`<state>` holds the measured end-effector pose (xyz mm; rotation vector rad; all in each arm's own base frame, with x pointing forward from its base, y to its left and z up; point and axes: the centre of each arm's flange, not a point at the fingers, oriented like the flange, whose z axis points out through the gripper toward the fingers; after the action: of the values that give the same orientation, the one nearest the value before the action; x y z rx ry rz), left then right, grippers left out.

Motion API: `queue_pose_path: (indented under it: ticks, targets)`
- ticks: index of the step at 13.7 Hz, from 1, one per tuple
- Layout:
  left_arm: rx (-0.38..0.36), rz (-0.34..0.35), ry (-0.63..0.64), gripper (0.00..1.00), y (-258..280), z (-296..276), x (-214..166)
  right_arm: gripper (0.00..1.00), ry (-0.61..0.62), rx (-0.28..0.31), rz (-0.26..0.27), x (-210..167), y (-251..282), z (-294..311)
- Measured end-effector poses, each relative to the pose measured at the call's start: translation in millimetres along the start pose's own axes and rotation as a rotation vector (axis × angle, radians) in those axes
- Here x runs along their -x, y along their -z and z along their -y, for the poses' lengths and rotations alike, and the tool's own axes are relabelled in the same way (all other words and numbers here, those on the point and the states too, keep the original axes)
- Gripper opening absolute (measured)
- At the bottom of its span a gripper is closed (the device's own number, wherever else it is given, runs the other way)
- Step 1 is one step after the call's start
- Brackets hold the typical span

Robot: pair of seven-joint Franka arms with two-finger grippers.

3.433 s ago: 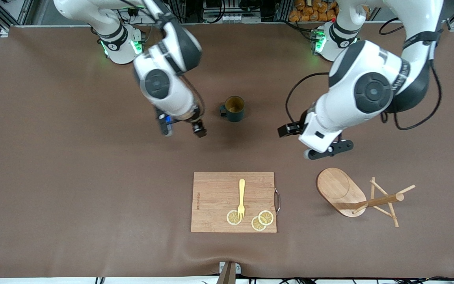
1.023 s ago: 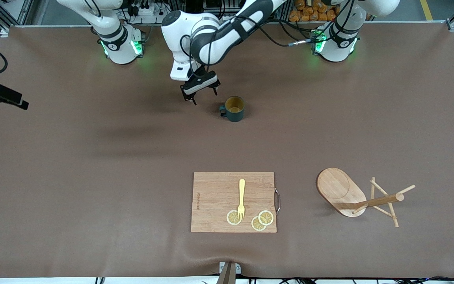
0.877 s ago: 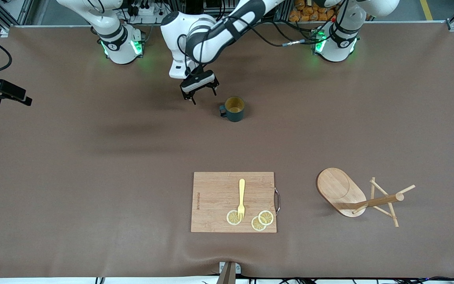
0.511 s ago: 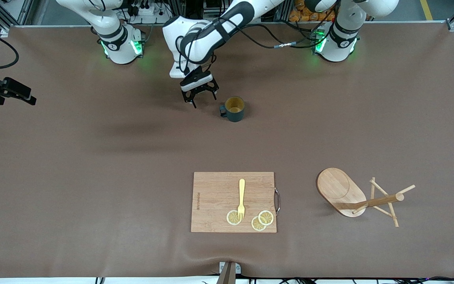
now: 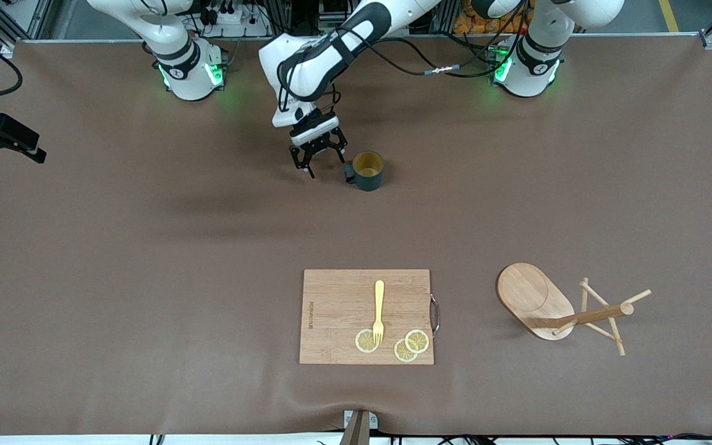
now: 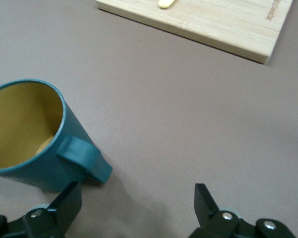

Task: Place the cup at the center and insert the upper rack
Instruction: 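Lower the left gripper onto the mug and grasp its rim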

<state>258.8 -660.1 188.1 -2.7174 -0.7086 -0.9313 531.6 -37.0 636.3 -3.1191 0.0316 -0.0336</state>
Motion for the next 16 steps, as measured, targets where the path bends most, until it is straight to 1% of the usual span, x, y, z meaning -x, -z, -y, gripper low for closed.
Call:
queue_pose_path:
  ticks: [3, 7, 13, 16]
  targets:
    - [-0.035, -0.029, 0.026, 1.00, -7.8, 4.4, 1.0, 1.00, -0.002, 0.005, -0.019, -1.7, 3.2, -1.8]
    - [-0.056, -0.060, 0.010, 1.00, -22.9, 9.4, 11.2, 1.00, -0.002, 0.005, -0.020, -2.5, 2.9, -1.8]
    - [-0.011, -0.140, -0.043, 1.00, -30.2, 10.2, 22.3, 1.00, -0.014, 0.006, -0.017, -2.1, 2.6, -8.6]
    - [-0.005, -0.173, -0.054, 1.00, -30.4, 10.8, 22.0, 1.00, -0.024, 0.006, -0.016, -1.6, 2.6, -14.5]
